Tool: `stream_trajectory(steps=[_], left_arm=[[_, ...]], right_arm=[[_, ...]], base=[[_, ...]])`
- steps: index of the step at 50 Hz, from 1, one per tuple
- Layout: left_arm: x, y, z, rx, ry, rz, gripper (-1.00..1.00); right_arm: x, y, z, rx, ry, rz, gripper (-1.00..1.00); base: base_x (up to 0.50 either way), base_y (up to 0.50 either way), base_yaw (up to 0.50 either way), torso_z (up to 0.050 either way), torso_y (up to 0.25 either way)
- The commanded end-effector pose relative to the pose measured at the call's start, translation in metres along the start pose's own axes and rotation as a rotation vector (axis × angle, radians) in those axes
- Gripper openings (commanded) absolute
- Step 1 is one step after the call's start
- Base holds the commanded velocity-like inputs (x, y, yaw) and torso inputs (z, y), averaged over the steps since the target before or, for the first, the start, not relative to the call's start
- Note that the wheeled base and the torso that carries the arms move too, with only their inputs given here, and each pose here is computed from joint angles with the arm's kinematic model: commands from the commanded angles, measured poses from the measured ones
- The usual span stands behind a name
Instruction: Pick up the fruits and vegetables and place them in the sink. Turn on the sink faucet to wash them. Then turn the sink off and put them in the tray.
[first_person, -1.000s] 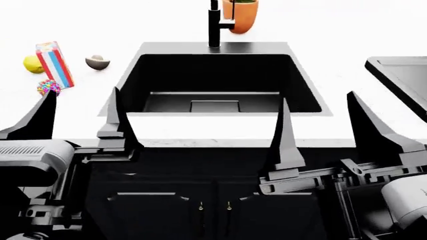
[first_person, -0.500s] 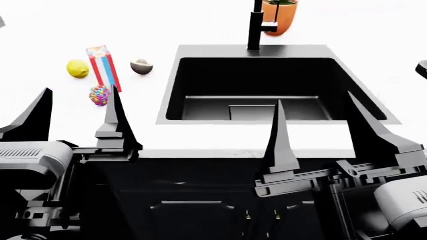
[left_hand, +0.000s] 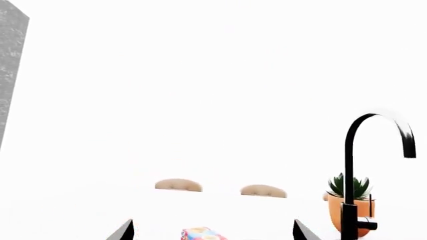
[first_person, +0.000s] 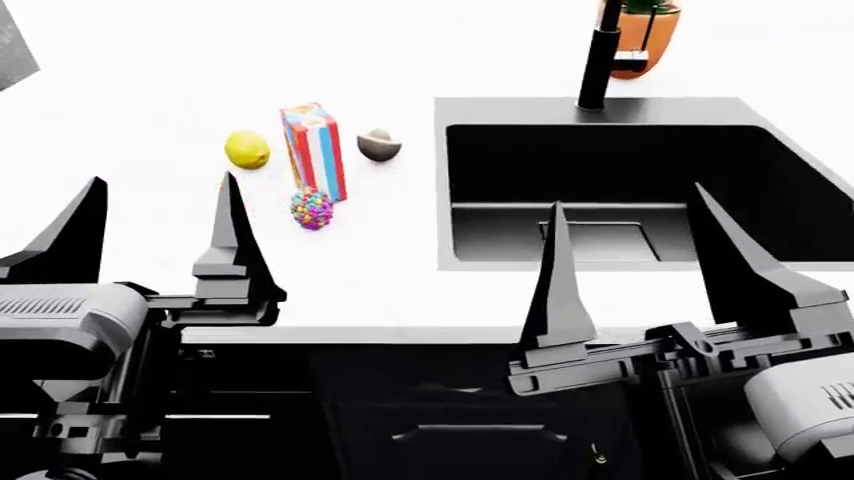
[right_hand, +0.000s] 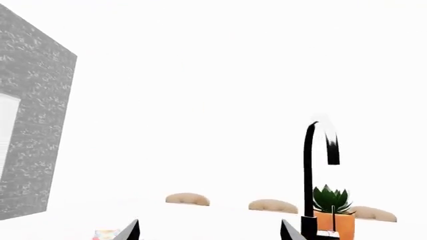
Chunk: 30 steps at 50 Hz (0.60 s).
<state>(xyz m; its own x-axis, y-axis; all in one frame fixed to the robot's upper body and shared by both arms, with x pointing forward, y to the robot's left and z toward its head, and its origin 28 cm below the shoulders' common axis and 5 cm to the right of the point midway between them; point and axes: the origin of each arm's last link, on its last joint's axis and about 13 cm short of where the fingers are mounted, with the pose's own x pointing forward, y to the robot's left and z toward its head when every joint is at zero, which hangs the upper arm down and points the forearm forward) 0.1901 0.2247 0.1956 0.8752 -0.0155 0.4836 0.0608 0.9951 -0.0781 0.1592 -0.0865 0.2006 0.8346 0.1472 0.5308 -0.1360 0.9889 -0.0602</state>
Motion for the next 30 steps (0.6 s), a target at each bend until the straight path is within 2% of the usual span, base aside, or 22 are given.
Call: stream_trajectory(steps=[1,22,26,30], left_arm=[[0.000,0.000,0.000,-0.002,0.001,-0.001,1.00],[0.001,-0.002,-0.004,0.004,0.019,-0.001,1.00],[0.021,-0.006,-0.001,-0.026,0.073,0.036,1.00],[0.075,-0.008,0.008,-0.058,0.089,0.127,1.00]], right_arm=[[0.000,0.000,0.000,-0.004,0.000,-0.003,1.00],[0.000,-0.003,0.004,0.008,-0.009,-0.014,1.00],[0.017,-0.018,0.011,-0.017,0.022,-0.061,1.00],[0.066,-0.033,0.024,-0.049,0.075,-0.060,1.00]], base=[[0.12,0.50,0.00,0.000,0.000],[0.13,0.50,0.00,0.000,0.000],[0.04,0.13,0.00,0.000,0.000],[0.00,0.00,0.00,0.000,0.000]])
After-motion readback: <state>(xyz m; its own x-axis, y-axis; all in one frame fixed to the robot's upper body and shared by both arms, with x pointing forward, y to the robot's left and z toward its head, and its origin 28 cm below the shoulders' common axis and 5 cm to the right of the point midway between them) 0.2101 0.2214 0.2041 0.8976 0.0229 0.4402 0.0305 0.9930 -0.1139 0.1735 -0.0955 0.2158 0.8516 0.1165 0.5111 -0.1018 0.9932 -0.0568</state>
